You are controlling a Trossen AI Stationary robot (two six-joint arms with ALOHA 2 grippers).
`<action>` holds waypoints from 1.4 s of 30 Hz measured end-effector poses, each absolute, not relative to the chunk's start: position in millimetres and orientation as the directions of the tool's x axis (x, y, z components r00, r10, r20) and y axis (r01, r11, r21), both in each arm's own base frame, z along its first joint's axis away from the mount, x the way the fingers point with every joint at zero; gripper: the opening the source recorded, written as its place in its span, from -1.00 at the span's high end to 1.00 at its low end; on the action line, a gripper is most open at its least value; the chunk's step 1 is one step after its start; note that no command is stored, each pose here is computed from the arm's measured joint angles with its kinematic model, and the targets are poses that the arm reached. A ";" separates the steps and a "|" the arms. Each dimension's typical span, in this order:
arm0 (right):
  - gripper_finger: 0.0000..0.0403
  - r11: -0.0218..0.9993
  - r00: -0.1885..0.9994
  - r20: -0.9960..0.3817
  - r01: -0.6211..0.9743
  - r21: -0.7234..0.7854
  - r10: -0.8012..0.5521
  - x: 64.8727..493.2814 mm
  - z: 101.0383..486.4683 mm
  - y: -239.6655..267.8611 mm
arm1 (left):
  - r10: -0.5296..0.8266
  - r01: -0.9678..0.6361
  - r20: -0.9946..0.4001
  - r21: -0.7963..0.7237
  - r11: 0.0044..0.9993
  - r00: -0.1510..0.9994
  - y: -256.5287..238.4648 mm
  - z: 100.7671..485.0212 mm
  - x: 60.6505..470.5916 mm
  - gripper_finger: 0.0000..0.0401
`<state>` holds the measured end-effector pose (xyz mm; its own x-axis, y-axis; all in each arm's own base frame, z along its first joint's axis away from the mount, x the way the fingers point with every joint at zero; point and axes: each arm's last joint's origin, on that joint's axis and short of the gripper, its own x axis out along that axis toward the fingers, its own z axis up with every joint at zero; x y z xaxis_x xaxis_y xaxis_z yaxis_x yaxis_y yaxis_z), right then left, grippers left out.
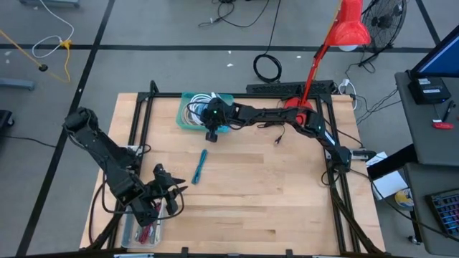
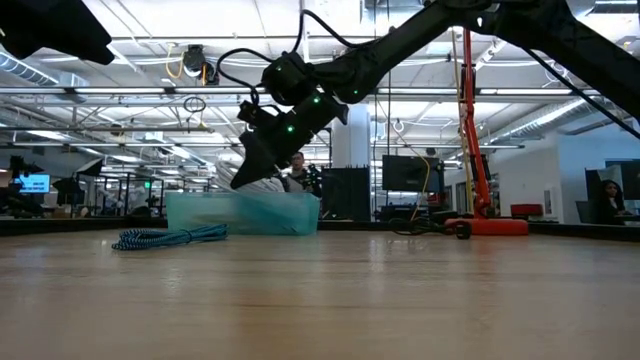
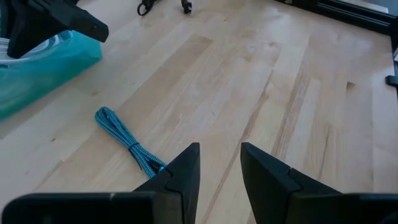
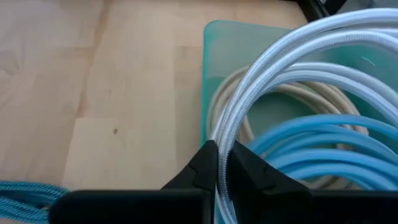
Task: Pick & Place USB Port
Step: Put the white HDMI cable into the green bin
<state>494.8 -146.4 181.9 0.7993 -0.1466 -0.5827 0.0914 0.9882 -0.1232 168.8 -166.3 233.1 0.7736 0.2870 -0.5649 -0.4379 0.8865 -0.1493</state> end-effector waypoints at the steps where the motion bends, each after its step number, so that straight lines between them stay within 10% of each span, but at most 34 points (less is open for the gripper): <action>1: 0.92 0.990 0.802 -0.582 0.080 -0.120 -0.136 495.0 181.9 -145.6 | 0.287 -0.438 -0.565 -0.149 0.887 0.774 -166.3 233.1 168.8 0.40; 42: 0.93 0.926 0.626 -0.719 0.373 -0.062 -0.300 483.9 178.5 -129.2 | 0.282 -0.424 -0.560 -0.141 0.895 0.779 -168.3 233.2 166.7 0.40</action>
<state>483.9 -129.2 178.5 0.6264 -0.3003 -0.7193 0.3729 0.9258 -0.0618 166.7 -168.3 233.2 0.7792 0.2815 -0.5600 -0.4243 0.8945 -0.1406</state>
